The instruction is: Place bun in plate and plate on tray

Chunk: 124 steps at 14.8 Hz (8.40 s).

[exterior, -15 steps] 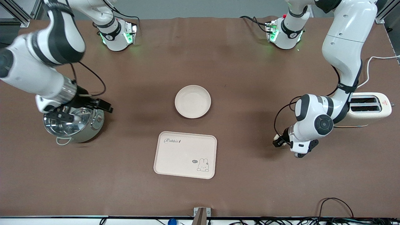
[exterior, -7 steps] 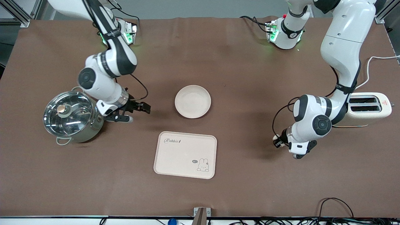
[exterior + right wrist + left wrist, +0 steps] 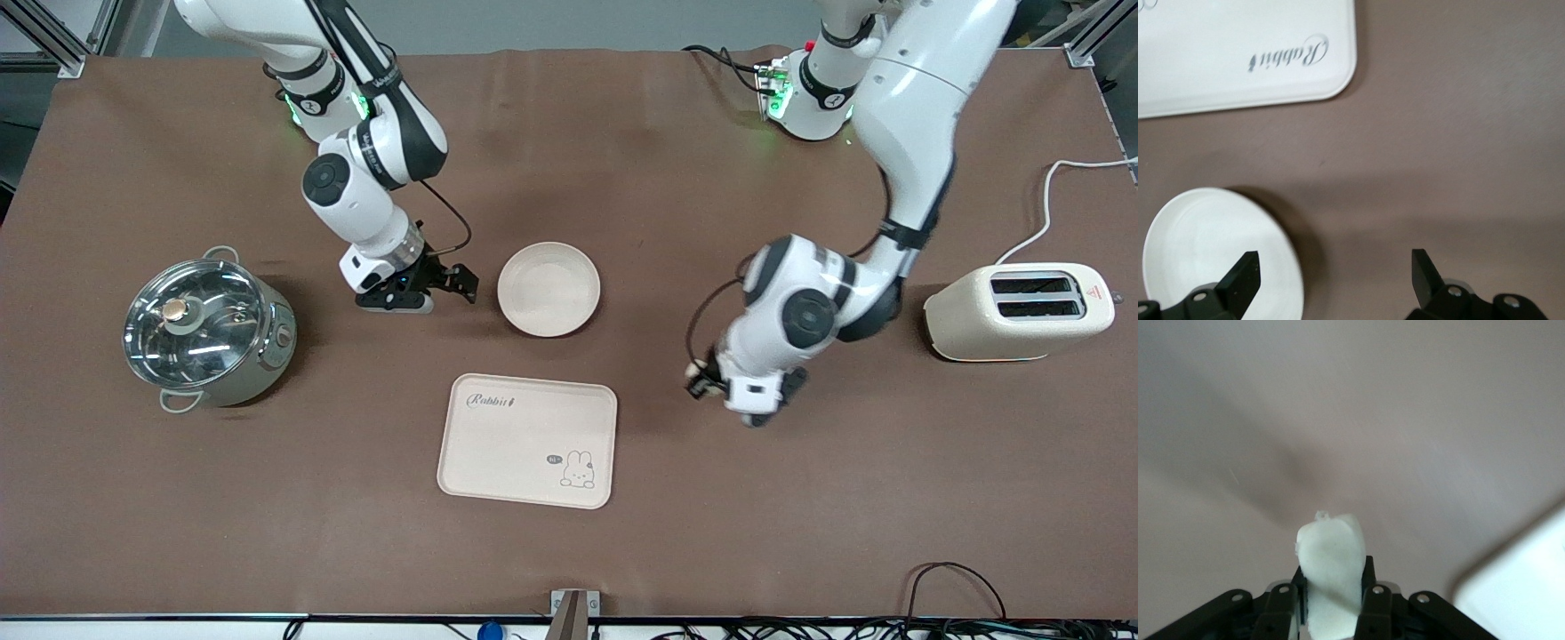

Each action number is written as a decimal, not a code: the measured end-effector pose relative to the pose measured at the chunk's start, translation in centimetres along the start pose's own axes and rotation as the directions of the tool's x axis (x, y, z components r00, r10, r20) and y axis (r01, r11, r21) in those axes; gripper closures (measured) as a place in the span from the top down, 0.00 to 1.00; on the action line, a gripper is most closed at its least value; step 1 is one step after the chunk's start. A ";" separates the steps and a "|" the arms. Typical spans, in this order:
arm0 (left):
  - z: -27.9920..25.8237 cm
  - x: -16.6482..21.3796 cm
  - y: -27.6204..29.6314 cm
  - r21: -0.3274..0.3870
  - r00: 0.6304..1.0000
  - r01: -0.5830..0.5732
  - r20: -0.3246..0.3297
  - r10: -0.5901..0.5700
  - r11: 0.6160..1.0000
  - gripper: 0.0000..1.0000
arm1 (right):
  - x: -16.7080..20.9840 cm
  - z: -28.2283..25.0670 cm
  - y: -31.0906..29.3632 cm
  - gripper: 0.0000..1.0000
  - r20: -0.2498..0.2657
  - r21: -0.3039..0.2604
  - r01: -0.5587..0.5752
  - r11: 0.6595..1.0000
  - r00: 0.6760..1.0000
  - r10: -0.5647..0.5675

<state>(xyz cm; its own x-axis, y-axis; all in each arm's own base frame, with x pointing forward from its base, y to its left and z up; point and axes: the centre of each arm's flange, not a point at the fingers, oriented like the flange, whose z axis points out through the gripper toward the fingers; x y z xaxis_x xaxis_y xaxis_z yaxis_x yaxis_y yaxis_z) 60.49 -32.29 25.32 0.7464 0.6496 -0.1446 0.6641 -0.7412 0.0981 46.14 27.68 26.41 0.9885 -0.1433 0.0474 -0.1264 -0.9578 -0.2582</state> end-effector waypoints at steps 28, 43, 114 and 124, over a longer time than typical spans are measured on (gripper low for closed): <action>-11.8 -11.3 7.5 -0.074 0.991 0.120 -0.055 -0.124 0.990 1.00 | -4.5 8.8 -3.6 0.35 0.079 -0.030 -0.033 0.999 0.996 0.036; -34.3 6.1 -5.5 0.048 0.900 -0.357 -0.250 0.357 0.933 1.00 | -4.2 8.5 -4.5 0.05 0.070 -0.014 -0.031 0.999 0.997 0.032; -44.9 4.9 -21.6 0.218 0.719 -0.673 -0.032 0.695 0.707 1.00 | 24.5 -11.9 5.8 1.00 0.045 -0.170 -0.217 0.961 0.973 0.228; -45.0 4.9 -21.7 0.218 0.720 -0.672 -0.031 0.694 0.707 1.00 | 21.7 -30.8 11.4 1.00 0.051 -0.264 0.034 0.964 0.998 -0.021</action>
<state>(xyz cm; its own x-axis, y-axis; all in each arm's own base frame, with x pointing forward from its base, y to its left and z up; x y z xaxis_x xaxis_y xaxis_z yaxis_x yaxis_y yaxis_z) 51.65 -5.40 66.74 0.9991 -0.0413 -0.0051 -0.0415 -0.9980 -0.0479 63.61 5.96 54.17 0.9939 -0.1101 0.0039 -0.1102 -0.9939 0.0076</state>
